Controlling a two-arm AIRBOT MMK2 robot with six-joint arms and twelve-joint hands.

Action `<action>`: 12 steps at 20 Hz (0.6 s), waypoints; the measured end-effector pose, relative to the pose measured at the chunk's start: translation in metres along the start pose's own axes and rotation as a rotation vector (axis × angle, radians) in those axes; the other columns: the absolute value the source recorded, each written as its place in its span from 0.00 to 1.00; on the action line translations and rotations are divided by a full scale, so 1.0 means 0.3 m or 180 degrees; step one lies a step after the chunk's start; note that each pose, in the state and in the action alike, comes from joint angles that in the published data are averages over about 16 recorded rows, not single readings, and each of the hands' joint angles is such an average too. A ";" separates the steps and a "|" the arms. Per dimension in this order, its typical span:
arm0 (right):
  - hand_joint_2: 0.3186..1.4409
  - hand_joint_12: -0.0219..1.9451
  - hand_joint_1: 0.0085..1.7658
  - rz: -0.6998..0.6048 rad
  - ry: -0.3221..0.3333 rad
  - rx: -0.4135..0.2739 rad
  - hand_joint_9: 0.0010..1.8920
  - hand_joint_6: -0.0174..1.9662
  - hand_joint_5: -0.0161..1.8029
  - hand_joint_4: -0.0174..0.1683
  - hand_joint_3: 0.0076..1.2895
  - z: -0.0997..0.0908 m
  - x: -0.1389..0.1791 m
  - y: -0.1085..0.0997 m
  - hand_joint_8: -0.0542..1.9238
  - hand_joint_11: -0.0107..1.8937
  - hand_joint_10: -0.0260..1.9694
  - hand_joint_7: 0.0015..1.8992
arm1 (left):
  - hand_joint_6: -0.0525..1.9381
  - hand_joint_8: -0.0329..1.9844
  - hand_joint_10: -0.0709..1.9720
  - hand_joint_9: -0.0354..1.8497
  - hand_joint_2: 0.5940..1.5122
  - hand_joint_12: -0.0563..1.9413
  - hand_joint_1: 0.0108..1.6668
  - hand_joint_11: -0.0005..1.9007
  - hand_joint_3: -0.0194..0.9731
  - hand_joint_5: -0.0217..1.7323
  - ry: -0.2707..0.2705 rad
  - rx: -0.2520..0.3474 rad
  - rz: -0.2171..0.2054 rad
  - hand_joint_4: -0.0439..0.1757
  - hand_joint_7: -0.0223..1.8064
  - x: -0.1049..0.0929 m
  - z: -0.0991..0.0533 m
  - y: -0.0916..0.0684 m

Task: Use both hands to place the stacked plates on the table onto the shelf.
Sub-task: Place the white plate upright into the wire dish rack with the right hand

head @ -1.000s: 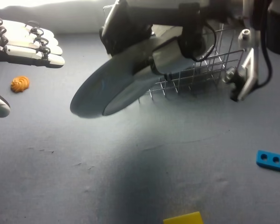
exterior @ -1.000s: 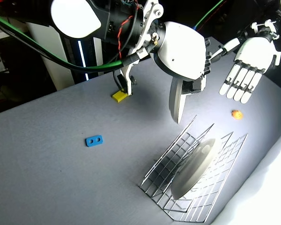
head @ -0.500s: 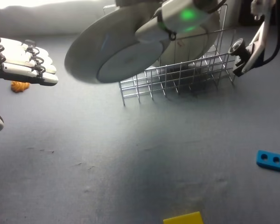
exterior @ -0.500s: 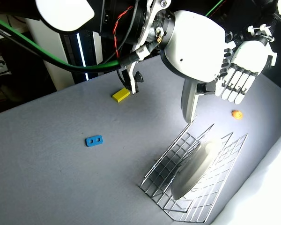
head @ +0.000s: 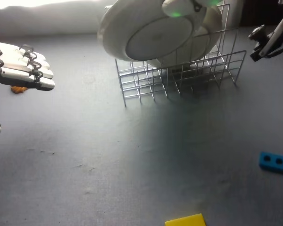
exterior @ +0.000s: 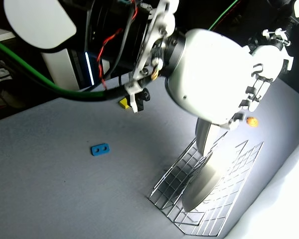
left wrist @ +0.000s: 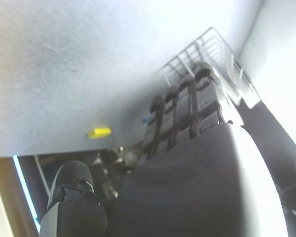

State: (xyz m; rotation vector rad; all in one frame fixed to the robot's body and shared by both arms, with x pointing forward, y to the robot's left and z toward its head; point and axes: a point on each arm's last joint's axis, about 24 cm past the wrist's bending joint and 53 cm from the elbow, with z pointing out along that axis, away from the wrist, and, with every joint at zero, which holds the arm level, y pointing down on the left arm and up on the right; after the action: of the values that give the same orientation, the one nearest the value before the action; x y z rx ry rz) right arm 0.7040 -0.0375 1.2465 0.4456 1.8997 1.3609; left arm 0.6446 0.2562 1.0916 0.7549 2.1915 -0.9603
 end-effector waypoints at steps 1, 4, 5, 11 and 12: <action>0.68 0.66 0.70 0.0047 -0.0024 0.0039 0.58 0.57 0.47 0.14 0.01 0.005 -0.014 -0.018 0.55 0.43 0.27 0.50 | 0.03 0.02 0.01 0.03 0.55 0.03 0.01 0.01 0.04 0.04 0.0004 -0.0003 -0.0001 0.20 0.02 0.001 0.000 0.001; 0.69 0.66 0.70 0.0163 -0.0077 0.0158 0.57 0.57 0.47 0.15 0.01 0.019 -0.044 -0.076 0.55 0.43 0.26 0.50 | 0.03 0.02 0.00 0.03 0.55 0.03 0.01 0.01 0.04 0.04 0.0012 -0.0009 -0.0001 0.20 0.02 0.004 0.002 0.004; 0.69 0.66 0.70 0.0194 -0.0090 0.0197 0.57 0.57 0.47 0.15 0.01 0.024 -0.051 -0.097 0.55 0.43 0.26 0.50 | 0.03 0.02 0.00 0.03 0.55 0.03 0.01 0.01 0.04 0.04 0.0014 -0.0010 -0.0001 0.20 0.02 0.005 0.003 0.005; 0.69 0.66 0.70 0.0273 -0.0134 0.0408 0.57 0.57 0.46 0.15 0.01 0.052 -0.068 -0.219 0.56 0.43 0.25 0.49 | 0.03 0.02 0.01 0.03 0.54 0.03 0.01 0.01 0.04 0.04 0.0028 -0.0003 0.0001 0.20 0.02 0.008 0.012 0.005; 0.69 0.66 0.70 0.0277 -0.0135 0.0436 0.57 0.57 0.46 0.15 0.01 0.055 -0.067 -0.237 0.56 0.42 0.24 0.49 | 0.03 0.02 0.01 0.03 0.54 0.03 0.01 0.01 0.04 0.04 0.0029 -0.0001 0.0001 0.20 0.02 0.009 0.012 0.005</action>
State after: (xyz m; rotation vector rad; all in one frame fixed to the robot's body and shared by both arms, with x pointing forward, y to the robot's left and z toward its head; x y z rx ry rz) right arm 0.7394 -0.0664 1.1861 0.6268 1.9659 1.2705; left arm 0.6451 0.2547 1.0871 0.7609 2.1993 -0.9580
